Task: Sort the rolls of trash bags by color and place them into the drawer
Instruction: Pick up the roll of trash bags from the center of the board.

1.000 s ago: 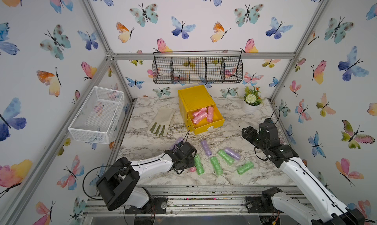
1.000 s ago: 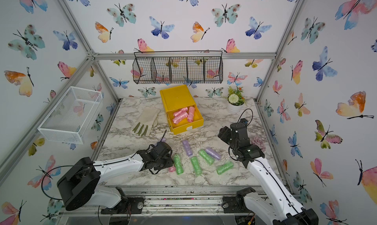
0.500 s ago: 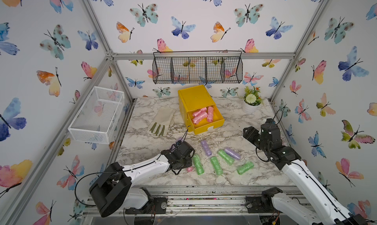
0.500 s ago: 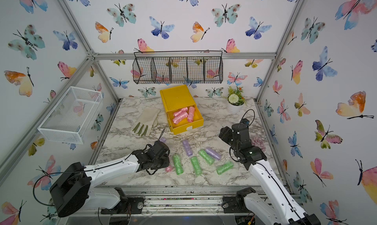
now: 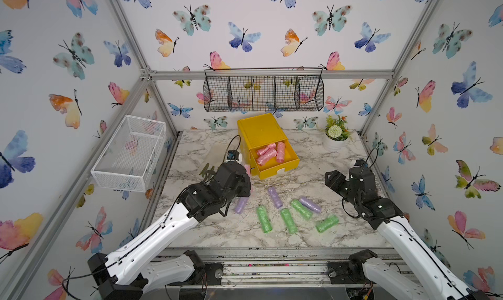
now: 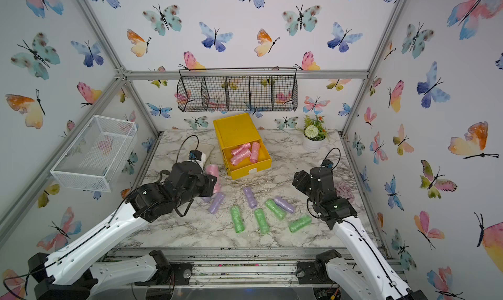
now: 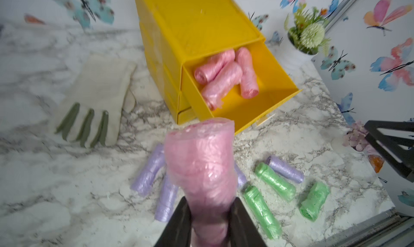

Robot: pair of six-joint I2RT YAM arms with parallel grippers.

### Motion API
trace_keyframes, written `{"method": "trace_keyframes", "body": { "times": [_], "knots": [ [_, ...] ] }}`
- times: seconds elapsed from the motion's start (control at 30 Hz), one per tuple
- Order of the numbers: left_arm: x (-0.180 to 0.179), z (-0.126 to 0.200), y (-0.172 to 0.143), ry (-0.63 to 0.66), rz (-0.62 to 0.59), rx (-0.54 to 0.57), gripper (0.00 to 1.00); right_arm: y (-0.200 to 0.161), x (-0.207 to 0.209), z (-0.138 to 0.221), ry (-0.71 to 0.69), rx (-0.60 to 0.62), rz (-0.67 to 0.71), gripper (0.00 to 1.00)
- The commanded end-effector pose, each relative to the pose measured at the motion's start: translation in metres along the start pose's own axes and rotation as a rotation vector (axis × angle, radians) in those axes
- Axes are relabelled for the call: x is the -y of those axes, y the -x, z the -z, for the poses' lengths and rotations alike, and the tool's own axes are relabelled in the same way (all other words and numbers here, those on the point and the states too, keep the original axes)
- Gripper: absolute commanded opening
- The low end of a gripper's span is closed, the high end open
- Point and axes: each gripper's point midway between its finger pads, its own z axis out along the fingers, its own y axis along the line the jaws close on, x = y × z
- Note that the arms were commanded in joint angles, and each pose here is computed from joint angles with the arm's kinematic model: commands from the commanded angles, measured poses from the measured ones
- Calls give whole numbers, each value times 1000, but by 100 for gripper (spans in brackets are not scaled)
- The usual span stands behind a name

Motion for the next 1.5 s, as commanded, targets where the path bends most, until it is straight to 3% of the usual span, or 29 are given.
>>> {"method": "trace_keyframes", "body": {
  "times": [0.0, 0.13, 0.3, 0.47, 0.7, 0.87, 1.47],
  "knots": [
    [2, 6, 38, 37, -218, 53, 33, 0, 0, 3, 18, 6, 9, 68],
    [30, -11, 68, -45, -355, 44, 25, 0, -1, 9, 28, 8, 7, 68],
    [57, -42, 81, -169, -497, 21, 12, 0, 2, 17, 33, 21, 2, 68],
    [66, -84, 71, -192, -642, -56, 12, -1, 3, 21, 40, 26, -1, 67],
    [76, -126, 55, -281, -704, -138, 10, -2, 4, 22, 39, 24, 5, 67],
    [70, -151, 33, -272, -770, -224, 10, -3, 7, 24, 32, 31, 12, 68],
    [58, -156, 7, -299, -886, -341, 11, -6, 11, 27, 31, 28, 22, 68]
  ]
}}
